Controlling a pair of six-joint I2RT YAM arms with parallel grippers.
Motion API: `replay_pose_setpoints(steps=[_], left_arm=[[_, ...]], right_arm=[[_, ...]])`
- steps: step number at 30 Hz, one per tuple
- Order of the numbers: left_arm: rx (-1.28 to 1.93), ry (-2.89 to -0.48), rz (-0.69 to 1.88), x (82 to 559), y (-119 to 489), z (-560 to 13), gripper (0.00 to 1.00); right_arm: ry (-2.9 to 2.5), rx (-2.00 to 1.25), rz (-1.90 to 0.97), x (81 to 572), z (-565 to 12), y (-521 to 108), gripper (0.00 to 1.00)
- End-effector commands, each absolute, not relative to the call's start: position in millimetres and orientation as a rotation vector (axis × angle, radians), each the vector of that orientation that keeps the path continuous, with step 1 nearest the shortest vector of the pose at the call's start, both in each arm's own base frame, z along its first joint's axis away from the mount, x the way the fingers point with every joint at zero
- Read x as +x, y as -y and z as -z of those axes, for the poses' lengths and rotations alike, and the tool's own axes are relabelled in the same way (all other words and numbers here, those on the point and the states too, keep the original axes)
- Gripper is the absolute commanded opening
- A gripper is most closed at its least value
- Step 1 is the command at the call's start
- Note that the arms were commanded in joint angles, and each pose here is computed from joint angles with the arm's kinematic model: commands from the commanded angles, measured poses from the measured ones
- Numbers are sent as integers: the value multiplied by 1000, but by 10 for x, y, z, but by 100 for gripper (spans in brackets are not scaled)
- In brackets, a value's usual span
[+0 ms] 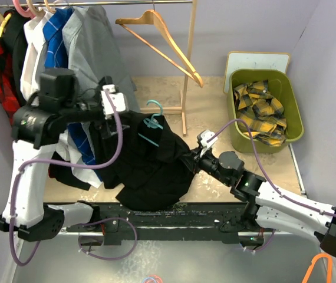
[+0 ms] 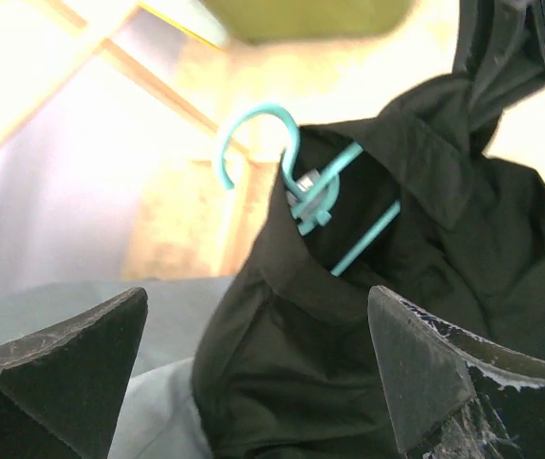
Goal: Place the shirt on the hanger
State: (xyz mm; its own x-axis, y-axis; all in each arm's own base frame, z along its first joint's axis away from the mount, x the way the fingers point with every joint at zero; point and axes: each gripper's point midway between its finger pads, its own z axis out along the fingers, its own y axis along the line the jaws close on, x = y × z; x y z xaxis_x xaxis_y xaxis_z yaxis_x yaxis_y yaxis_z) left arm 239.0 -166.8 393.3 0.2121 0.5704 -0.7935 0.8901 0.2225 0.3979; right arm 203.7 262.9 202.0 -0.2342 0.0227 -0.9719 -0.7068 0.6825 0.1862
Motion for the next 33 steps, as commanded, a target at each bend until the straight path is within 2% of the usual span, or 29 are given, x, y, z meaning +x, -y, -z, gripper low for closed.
replay_pose_setpoints(steps=[1,6,8,14,23,28,33], left_arm=[[1235,-1402,318,2329,1530,-4699,100],[312,-1490,0,3045,586,-5562,100],[175,-1472,-74,3063,364,-5659,100],[112,-1515,-164,3248,211,-5394,100],[12,-1559,-266,3362,-113,-5075,100],[9,-1586,-319,3396,-217,-4864,100],[-34,-1608,-298,3278,-293,-4880,100]], right_arm=[[-1579,-415,-700,2252,-2789,-2546,0],[-1610,-464,-599,2281,-3001,-2443,0],[-1590,-474,-603,2231,-3073,-2390,0],[-1567,-420,-579,2119,-3265,-2095,0],[-1484,-344,-534,1969,-3844,-1651,0],[-1496,-353,-495,2023,-4032,-1659,0],[-1516,-363,-453,2293,-4240,-1962,0]])
